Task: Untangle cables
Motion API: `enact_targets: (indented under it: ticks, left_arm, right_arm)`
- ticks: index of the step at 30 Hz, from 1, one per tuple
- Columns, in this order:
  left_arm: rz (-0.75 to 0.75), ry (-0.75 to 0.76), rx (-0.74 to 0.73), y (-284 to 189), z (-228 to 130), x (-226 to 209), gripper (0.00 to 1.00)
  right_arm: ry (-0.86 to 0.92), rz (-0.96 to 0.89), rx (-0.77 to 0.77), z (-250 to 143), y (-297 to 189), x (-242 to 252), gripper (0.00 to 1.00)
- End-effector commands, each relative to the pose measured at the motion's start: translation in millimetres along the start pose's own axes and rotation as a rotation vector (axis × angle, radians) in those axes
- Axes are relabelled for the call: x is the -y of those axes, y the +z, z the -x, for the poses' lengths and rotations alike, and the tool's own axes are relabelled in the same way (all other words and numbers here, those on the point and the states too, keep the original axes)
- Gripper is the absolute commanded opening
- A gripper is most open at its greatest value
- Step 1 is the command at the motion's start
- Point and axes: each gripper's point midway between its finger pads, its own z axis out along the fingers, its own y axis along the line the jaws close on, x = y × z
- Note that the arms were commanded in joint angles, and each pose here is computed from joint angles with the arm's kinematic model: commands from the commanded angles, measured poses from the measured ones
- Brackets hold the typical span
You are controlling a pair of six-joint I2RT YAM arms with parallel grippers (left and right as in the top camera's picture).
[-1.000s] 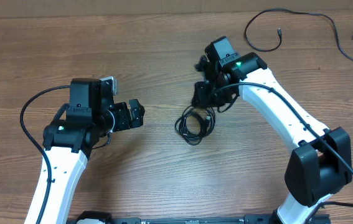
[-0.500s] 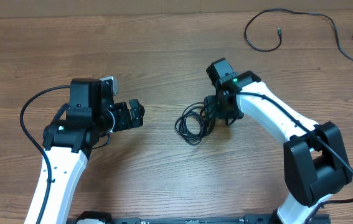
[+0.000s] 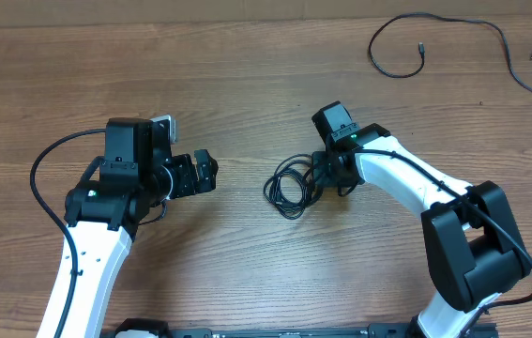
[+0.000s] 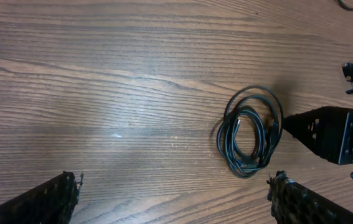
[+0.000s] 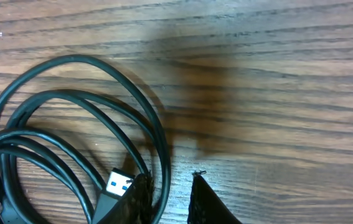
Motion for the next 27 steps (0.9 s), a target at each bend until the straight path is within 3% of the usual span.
enact_targets:
  ticks: [1,13,17,20,27]
  left_arm:
    - [-0.019,0.005,0.005,-2,4,6,0.99]
    - [-0.018,0.005,0.005,-2,3,6,1.00]
    - [-0.018,0.006,0.006,-2,4,6,1.00]
    - [-0.019,0.006,0.007,-2,4,6,1.00]
    - [-0.019,0.006,0.007,-2,4,6,1.00]
  right_arm:
    - [0.028,-0.004,0.002,0,2,1,0.20]
    - [0.027,0.012,0.015,-5,15,2,0.20]
    - [0.030,0.021,0.031,-1,16,0,0.15]
    - [0.048,0.024,0.039,1,16,0,0.04]
    - [0.050,0.054,0.042,5,12,-7,0.04]
